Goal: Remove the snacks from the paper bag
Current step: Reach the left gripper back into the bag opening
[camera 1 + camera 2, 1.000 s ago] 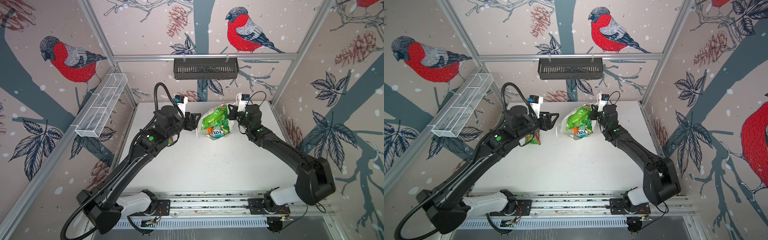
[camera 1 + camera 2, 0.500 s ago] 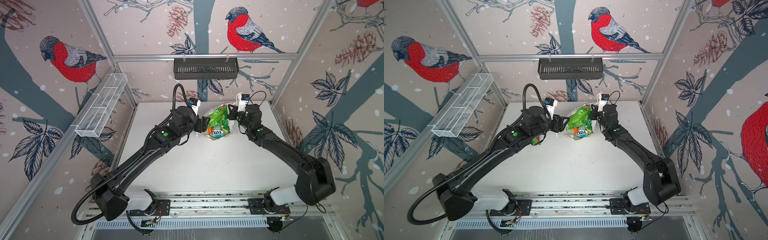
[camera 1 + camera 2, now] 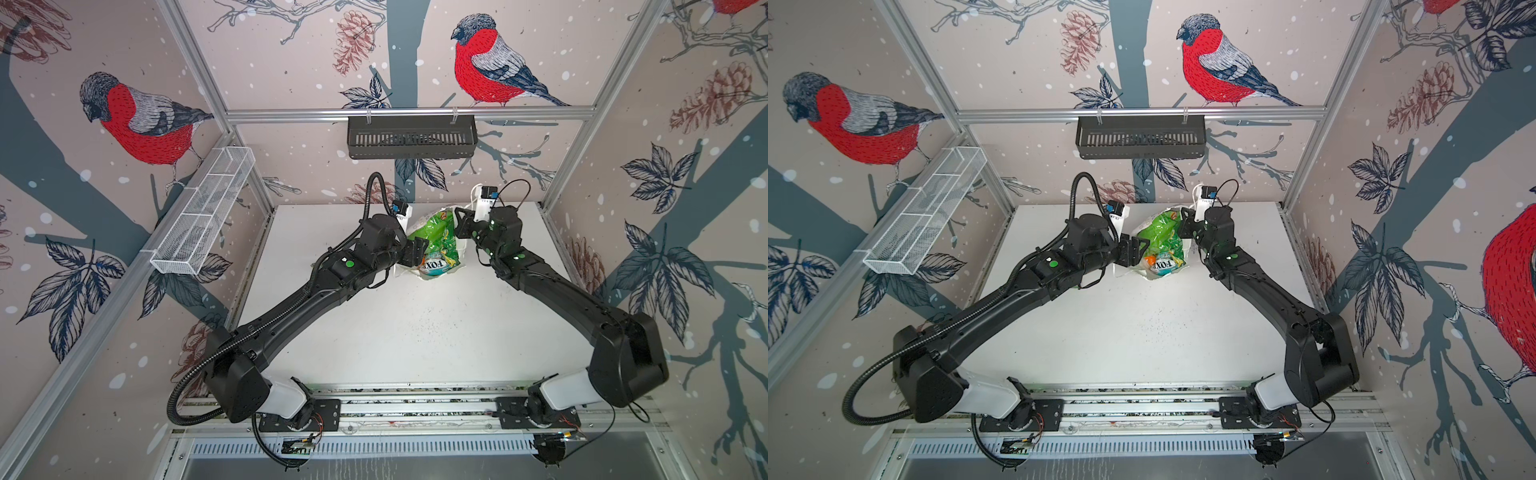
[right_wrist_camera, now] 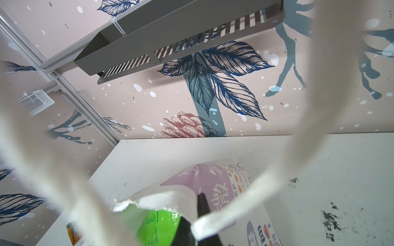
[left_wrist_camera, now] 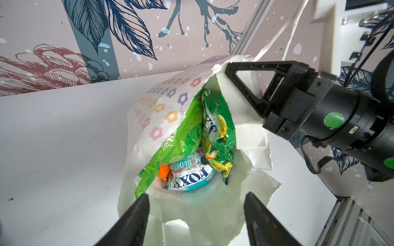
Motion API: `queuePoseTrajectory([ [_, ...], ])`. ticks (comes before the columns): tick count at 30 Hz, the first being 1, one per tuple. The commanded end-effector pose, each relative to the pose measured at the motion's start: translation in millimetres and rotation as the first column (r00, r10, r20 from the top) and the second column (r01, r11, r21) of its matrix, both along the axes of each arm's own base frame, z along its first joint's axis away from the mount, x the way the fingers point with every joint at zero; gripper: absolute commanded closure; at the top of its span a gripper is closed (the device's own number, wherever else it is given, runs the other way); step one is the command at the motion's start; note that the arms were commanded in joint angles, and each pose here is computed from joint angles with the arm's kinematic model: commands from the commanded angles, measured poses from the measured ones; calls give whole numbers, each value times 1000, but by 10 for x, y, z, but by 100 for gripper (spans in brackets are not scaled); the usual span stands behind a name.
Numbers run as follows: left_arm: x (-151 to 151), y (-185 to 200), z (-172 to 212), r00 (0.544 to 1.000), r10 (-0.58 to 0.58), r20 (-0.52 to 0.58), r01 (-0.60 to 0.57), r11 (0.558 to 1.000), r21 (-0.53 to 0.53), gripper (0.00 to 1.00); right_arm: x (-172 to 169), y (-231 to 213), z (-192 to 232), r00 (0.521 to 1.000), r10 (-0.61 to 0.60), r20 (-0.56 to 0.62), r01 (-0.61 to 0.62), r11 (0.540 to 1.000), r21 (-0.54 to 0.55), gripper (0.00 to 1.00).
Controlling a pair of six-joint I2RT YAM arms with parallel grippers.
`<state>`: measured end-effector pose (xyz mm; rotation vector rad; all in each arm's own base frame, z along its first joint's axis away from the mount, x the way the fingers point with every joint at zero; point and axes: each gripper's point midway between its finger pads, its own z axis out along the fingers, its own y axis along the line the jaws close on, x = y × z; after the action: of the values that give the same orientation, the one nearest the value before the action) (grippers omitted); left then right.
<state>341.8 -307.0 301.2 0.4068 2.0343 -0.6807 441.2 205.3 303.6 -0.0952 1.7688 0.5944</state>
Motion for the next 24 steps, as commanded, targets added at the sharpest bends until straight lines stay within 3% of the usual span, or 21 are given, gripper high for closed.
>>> queuePoseTrajectory([
  [1, 81, -73, 58, 999, -1, 44, 2, 1000, -27, 29, 0, 56, 161, 999, 25, 38, -26, 999, 41, 100],
  [24, 205, -464, -304, 995, -97, 19, 98, 994, -41, 29, -64, 51, 169, 998, 45, 36, -47, 997, 67, 100],
])
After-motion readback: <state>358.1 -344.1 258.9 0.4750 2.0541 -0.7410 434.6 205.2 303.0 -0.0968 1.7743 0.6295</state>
